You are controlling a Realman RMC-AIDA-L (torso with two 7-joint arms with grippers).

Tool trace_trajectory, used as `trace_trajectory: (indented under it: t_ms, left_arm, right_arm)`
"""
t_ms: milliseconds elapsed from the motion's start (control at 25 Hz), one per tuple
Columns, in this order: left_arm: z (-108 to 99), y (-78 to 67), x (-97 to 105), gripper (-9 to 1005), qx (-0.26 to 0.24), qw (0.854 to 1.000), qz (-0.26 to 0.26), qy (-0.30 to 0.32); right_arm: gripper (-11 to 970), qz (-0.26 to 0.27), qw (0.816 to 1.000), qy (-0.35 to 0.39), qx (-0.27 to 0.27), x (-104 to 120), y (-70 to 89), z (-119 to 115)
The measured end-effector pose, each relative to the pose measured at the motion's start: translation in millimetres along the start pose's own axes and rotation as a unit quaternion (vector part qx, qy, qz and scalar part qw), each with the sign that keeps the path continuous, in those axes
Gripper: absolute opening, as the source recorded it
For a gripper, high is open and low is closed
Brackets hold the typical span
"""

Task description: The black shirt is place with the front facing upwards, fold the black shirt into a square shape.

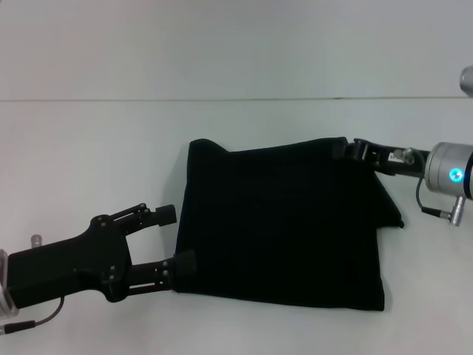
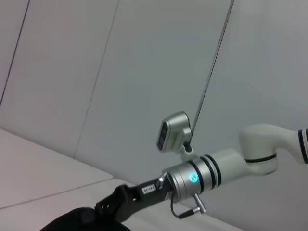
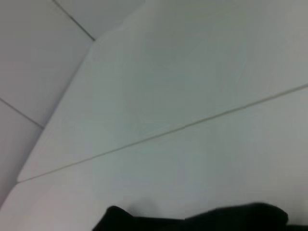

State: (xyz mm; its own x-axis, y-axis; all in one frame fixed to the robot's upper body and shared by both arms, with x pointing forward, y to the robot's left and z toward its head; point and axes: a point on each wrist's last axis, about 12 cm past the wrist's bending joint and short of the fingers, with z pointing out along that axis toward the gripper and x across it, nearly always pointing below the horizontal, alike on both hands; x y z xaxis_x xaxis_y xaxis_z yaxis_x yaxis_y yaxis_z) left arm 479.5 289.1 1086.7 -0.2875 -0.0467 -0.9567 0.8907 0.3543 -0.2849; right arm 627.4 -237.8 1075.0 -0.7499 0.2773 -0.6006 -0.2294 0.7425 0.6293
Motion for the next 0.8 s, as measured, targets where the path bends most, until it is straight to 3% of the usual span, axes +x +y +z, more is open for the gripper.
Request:
trace_trajectory:
  t_ms: [800]
  left_arm:
    - [3.7,4.1,-3.3,877,-0.003,1.0,0.002,0.002]
  right_arm:
    - [212,-0.01,0.999,-0.018,0.028,9.3,-14.4,-2.6]
